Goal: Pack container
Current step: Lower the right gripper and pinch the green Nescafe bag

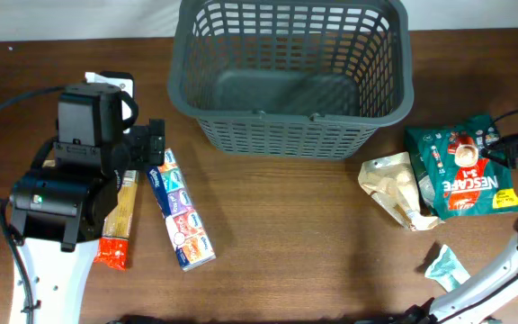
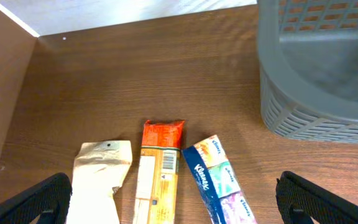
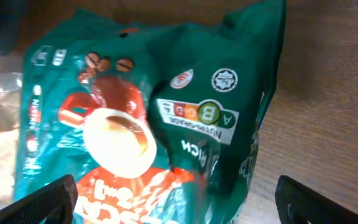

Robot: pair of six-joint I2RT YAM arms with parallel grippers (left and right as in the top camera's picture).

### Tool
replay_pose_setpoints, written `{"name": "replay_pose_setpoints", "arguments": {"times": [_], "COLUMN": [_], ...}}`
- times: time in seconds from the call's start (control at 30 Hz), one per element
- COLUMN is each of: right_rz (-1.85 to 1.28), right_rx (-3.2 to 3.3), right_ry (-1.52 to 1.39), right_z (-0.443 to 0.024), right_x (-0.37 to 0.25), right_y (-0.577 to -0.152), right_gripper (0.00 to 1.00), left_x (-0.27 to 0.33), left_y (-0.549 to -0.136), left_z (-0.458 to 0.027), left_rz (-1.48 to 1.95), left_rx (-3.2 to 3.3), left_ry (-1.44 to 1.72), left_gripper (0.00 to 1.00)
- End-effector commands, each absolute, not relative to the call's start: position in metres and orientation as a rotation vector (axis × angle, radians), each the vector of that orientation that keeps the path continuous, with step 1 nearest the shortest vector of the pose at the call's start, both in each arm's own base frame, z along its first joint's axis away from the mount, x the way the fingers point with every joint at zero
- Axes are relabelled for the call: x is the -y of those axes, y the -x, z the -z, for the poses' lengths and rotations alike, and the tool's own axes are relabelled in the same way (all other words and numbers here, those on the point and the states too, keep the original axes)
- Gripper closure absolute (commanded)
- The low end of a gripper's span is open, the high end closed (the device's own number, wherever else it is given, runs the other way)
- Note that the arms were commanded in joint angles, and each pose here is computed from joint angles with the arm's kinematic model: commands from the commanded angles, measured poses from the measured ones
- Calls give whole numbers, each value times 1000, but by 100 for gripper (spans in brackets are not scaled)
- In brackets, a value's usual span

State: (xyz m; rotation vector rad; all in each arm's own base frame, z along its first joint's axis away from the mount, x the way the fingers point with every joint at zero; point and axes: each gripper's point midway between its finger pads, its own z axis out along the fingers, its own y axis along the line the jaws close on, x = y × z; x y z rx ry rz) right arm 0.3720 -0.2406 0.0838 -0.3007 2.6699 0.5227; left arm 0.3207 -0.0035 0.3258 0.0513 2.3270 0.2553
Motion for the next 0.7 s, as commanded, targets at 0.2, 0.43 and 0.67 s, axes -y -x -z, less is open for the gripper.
{"name": "replay_pose_setpoints", "arguments": {"times": [0.2, 0.43, 0.67], "right_rz": [-658, -739, -777], "right_rx": [-2651, -2636, -2693], "right_ry": [327, 297, 282], "right_z": [-38, 0, 46], "right_x": [229, 209, 189], "right_y": [-370, -358, -330], "right_gripper": [1, 1, 75], "left_x": [6, 6, 6], "left_y": [-320, -321, -321], "left_z": [-327, -327, -327], "left_rz": [-237, -237, -237], "left_rx": [-2326, -2326, -2326], "left_ry": [-70, -70, -70], "left_gripper": [0, 1, 1]}}
